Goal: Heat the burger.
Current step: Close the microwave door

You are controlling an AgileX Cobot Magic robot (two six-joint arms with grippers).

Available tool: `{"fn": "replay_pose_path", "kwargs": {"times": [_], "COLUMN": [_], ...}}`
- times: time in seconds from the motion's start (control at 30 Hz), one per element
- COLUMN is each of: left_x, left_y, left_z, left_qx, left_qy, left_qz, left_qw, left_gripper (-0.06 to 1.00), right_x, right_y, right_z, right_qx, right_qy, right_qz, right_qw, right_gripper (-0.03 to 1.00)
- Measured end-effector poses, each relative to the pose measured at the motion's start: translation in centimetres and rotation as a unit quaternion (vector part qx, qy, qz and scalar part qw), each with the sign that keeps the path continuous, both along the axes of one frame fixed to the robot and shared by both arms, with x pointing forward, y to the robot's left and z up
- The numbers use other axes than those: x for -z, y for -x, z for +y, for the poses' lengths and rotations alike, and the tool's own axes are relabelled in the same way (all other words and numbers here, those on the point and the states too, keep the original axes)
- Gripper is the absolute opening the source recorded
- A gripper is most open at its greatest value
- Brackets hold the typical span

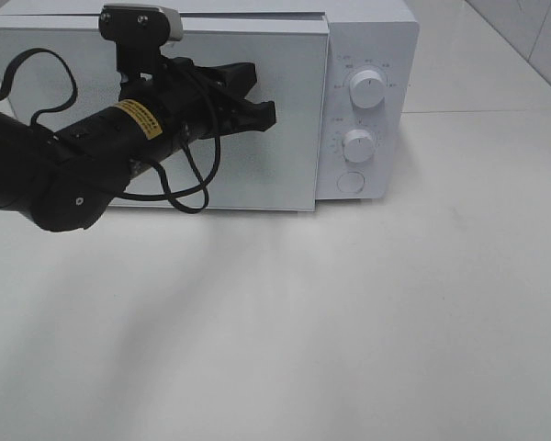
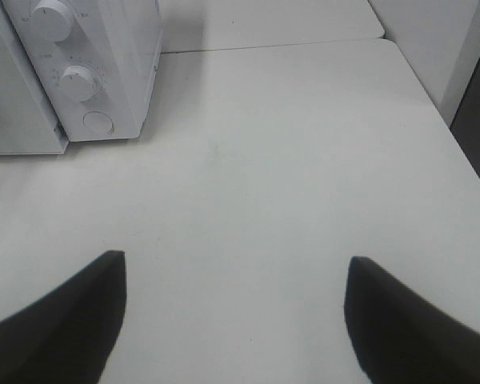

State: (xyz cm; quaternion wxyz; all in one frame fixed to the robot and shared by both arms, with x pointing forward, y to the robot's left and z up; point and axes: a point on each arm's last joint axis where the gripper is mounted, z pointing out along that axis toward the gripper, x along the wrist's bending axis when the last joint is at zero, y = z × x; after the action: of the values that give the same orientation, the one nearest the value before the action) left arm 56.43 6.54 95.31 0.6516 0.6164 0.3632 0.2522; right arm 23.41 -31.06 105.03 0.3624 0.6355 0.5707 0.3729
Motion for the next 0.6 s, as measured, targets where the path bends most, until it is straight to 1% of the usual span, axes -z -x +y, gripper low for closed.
{"fn": "replay_pose_path", "kwargs": {"times": [0.13, 0.3, 0.5, 0.6], "left_x": [0.2, 0.3, 0.4, 0.4], "left_y": [-0.3, -0.8, -1.5, -1.8], "left_z": [-0.4, -1.5, -2.2, -2.9], "left_qx": [0.004, 0.015, 0.016, 0.022], "left_qy": [-0.001, -0.011, -0.012, -0.014], "left_qz": [-0.001, -0.008, -0.011, -0.015], "left_qw": [1.000, 1.000, 1.000, 1.000], "left_gripper": [0.00, 0.00, 0.00, 0.00], "right_x": [0.0, 0.0, 0.0, 0.0], "right_y": [0.0, 0.0, 0.0, 0.0], "right_z": [0.0, 0.0, 0.0, 0.0], "right_qx": [0.000, 0.000, 0.000, 0.000], "right_qy": [0.000, 0.000, 0.000, 0.000], "right_qz": [0.000, 0.000, 0.000, 0.000], "right_qw": [1.000, 1.000, 1.000, 1.000], "right_gripper": [0.73, 0.73, 0.73, 0.73]}}
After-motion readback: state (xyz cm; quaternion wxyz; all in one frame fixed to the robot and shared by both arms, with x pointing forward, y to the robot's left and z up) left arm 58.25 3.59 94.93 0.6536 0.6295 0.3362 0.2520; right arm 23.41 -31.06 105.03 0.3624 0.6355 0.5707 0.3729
